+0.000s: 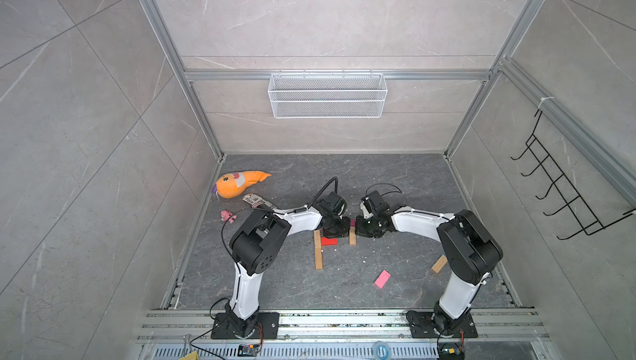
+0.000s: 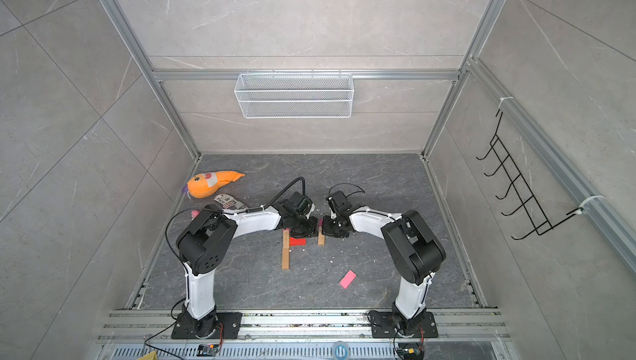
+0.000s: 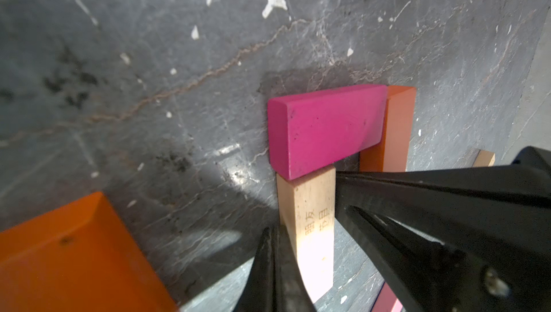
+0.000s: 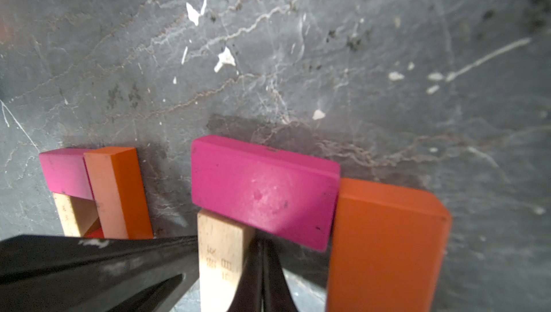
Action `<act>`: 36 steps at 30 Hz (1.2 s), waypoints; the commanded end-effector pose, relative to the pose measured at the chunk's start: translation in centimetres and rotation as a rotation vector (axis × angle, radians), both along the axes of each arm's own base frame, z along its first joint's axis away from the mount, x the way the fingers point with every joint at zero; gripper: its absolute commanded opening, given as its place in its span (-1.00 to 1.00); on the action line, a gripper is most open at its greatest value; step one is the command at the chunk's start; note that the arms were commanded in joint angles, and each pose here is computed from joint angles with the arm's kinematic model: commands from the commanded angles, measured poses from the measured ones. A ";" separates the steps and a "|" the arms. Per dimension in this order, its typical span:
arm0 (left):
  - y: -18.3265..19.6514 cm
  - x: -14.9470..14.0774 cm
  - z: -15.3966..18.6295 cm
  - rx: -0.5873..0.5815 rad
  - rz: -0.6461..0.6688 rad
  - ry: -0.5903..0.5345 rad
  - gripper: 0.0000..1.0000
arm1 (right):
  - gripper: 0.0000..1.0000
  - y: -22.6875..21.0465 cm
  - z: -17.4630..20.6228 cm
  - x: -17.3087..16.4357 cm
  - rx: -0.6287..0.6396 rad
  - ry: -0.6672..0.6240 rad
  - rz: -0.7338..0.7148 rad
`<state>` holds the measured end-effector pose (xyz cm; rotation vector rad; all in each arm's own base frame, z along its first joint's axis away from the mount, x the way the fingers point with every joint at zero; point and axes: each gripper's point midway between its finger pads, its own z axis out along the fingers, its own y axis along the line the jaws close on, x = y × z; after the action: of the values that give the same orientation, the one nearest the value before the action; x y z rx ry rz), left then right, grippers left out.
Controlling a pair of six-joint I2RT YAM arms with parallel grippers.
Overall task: Assemble the letter p with building blocks
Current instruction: Adjust the building block at the center of the board.
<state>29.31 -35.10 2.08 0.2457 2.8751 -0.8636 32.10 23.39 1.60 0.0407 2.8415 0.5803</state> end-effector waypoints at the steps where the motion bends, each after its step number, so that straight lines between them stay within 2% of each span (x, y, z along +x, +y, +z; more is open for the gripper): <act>1: -0.4 0.6 0.2 -0.015 0.020 0.012 -1.00 | -0.84 -1.8 -3.1 -2.0 -0.081 0.101 -0.024; 36: -0.1 1.1 -0.3 -0.010 0.036 0.030 -1.00 | -0.82 -2.3 -3.6 -2.3 -0.092 0.102 -0.052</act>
<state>30.15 -35.04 2.09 0.2012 2.8783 -0.8758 32.49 23.62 1.57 0.0686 2.8211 0.6034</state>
